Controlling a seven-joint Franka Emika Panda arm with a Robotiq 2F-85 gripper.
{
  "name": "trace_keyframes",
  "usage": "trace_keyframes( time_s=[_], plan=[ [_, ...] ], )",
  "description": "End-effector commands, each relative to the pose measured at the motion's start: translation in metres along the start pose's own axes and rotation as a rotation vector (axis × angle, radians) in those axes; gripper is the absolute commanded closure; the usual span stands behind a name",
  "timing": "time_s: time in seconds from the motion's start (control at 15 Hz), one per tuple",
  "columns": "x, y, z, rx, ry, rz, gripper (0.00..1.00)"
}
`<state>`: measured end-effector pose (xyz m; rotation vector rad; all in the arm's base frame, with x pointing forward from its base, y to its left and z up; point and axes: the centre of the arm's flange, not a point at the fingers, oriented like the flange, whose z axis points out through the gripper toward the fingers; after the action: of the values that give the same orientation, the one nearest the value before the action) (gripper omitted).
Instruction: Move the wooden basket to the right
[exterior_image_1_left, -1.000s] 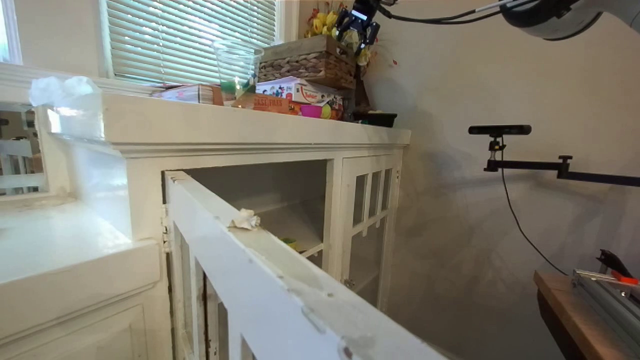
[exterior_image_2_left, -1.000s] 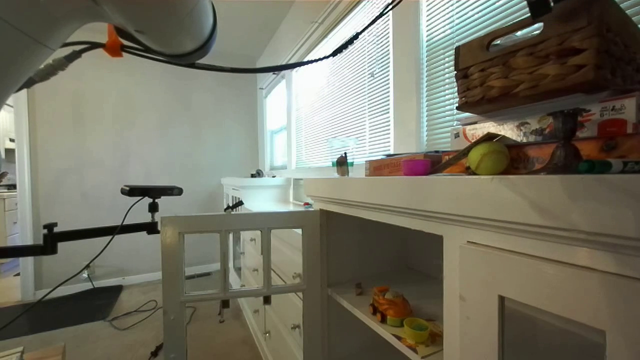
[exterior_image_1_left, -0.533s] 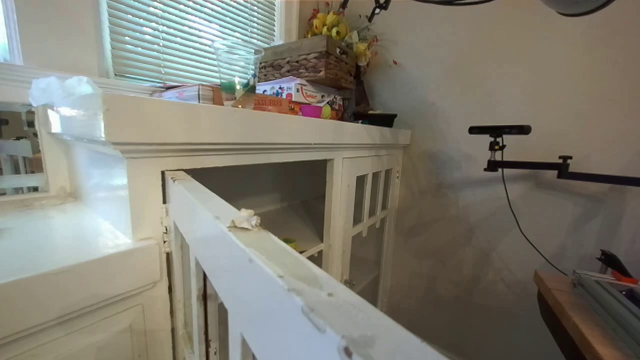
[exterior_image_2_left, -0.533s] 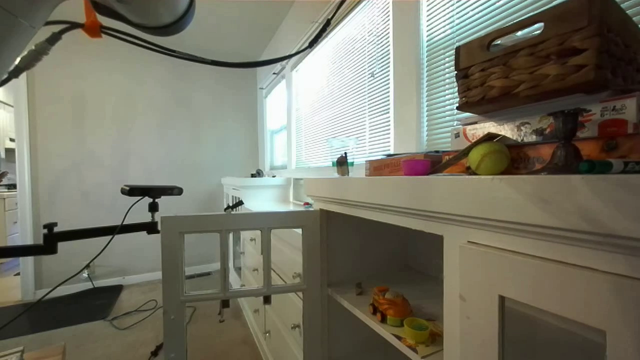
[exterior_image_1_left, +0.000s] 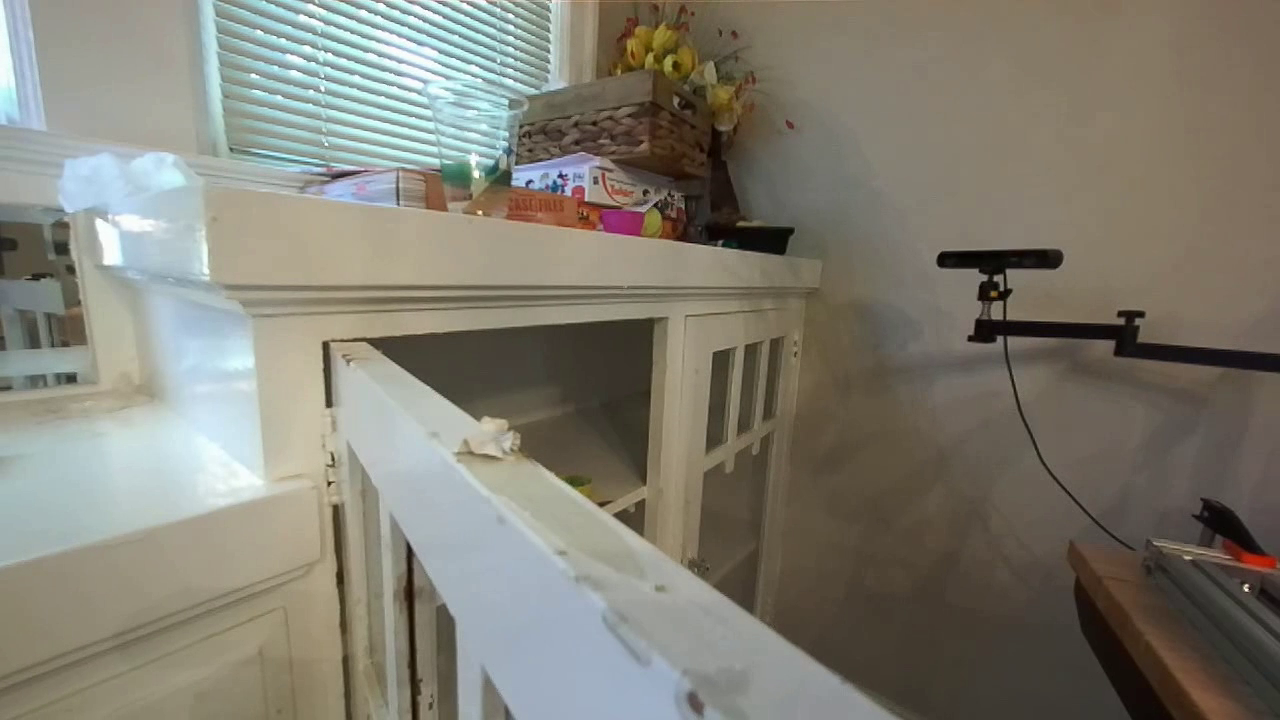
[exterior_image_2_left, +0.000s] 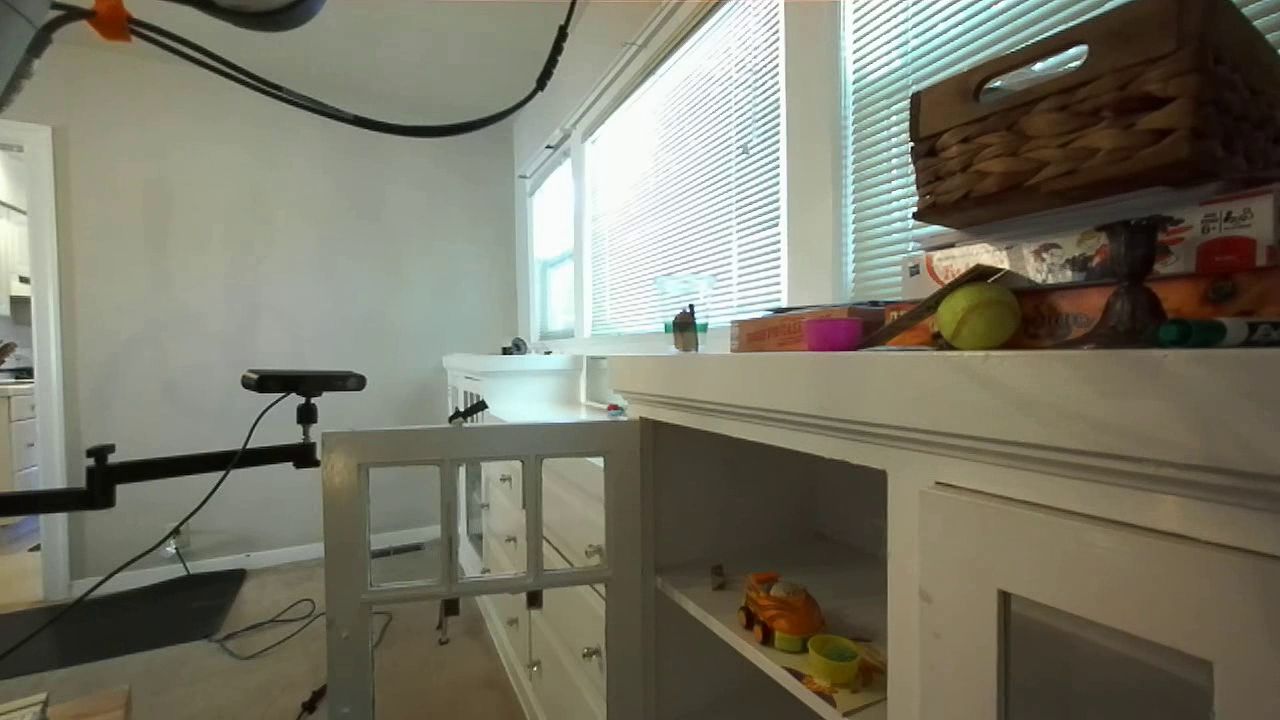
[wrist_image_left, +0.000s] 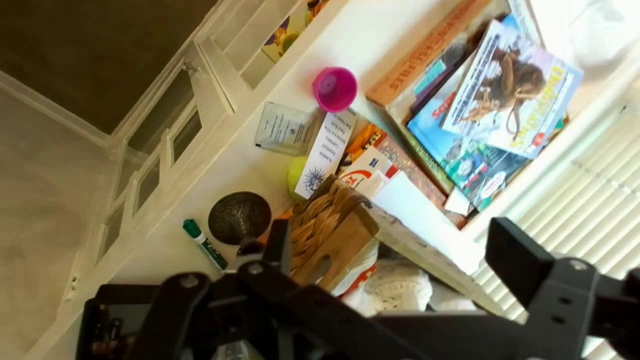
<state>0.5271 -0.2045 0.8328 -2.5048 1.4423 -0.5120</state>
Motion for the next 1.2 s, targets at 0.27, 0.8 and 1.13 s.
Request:
trace_keyframes(
  time_s=[0.27, 0.8, 1.13],
  plan=[
    [-0.083, 0.008, 0.06, -0.011, -0.188, -0.369, 0.0],
    [-0.1, 0.005, 0.125, -0.142, -0.393, -0.741, 0.0],
    [-0.097, 0.009, 0.155, -0.217, -0.349, -0.877, 0.0]
  ],
)
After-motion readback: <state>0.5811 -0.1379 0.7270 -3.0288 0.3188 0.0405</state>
